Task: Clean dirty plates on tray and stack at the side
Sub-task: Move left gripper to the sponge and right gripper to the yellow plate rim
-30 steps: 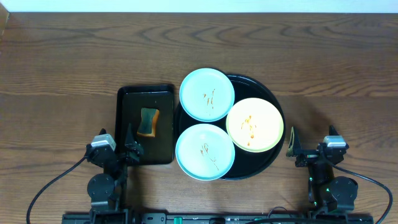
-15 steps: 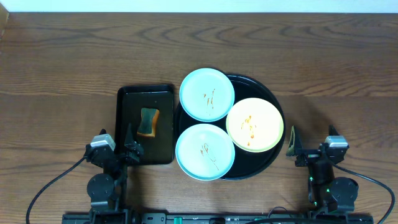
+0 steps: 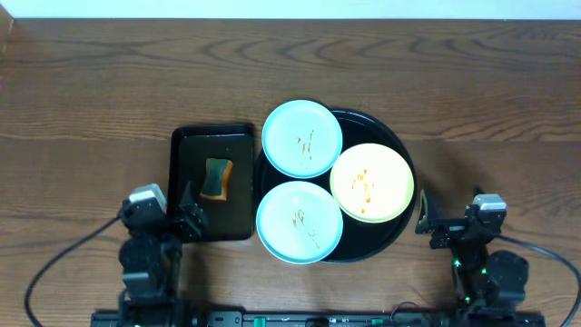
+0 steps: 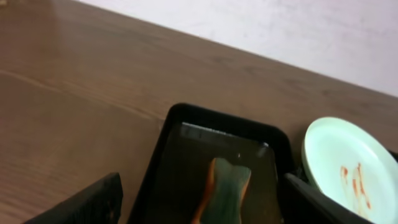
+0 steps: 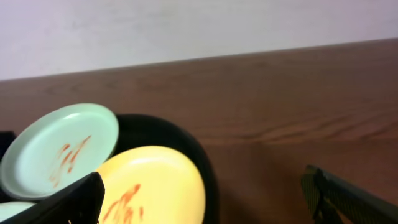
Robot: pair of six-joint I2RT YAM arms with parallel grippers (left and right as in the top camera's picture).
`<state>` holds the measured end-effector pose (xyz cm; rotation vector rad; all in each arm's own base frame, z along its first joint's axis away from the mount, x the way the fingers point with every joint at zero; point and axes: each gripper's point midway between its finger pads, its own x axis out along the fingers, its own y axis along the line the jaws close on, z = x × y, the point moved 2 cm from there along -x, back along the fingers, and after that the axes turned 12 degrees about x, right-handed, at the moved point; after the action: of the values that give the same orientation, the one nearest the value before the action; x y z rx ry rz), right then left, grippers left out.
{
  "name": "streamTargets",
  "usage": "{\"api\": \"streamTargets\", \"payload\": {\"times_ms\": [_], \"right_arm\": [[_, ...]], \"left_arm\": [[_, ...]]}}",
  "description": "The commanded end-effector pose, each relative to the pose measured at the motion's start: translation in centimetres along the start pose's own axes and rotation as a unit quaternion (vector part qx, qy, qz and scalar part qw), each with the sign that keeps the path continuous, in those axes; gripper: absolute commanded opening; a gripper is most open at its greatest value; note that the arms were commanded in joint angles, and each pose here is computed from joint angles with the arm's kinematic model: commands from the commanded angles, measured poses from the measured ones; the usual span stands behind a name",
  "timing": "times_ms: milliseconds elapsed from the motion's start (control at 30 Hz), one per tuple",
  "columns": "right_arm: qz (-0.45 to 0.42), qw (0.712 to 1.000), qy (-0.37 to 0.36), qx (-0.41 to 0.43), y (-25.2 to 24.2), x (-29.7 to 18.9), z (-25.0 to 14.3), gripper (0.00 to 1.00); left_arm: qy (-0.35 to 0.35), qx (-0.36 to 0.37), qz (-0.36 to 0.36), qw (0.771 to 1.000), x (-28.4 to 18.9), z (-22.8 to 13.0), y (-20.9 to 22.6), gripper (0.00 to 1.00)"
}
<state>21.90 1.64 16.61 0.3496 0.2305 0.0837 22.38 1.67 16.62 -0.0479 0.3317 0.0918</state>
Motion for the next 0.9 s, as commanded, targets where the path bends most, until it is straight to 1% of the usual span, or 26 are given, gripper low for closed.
{"api": "streamTargets", "payload": {"times_ms": [0,133,233,367,467,533,633,767,867], "right_arm": [[0.023,0.999,0.033,0.01,1.8,-0.4,2.1,0.99],[0.016,0.994,0.109,0.026,2.4,0.3,2.4,0.99],[0.014,0.984,0.172,0.041,2.9,1.2,2.7,0.99],[-0.01,0.962,0.266,0.059,3.0,2.3,2.6,0.99],[-0.026,0.942,0.332,0.041,2.7,3.0,2.3,0.99],[-0.029,0.932,0.359,0.027,2.4,3.7,2.2,0.99],[-0.023,0.921,0.386,0.054,2.7,4.7,1.5,0.99],[-0.015,0.91,0.409,0.066,2.7,5.4,0.4,0.99],[-0.021,0.904,0.422,0.068,2.4,5.7,-0.3,0.99]], "left_arm": [[0.037,-0.006,0.008,0.999,-0.1,2.5,0.1,0.8],[0.104,-0.004,0.01,0.995,0.6,3.4,0.0,0.8],[0.152,-0.002,0.012,0.988,1.1,4.4,0.0,0.8],[0.206,-0.005,-0.01,0.978,1.9,5.5,-0.9,0.8],[0.251,-0.011,-0.03,0.968,2.2,5.4,-1.6,0.8],[0.279,-0.012,-0.029,0.96,2.4,4.9,-1.6,0.8],[0.306,-0.012,-0.027,0.952,2.9,3.9,-1.6,0.8],[0.316,-0.013,-0.028,0.948,3.2,3.4,-1.6,0.8],[0.304,-0.019,-0.041,0.952,3.8,3.9,-2.0,0.8]]}}
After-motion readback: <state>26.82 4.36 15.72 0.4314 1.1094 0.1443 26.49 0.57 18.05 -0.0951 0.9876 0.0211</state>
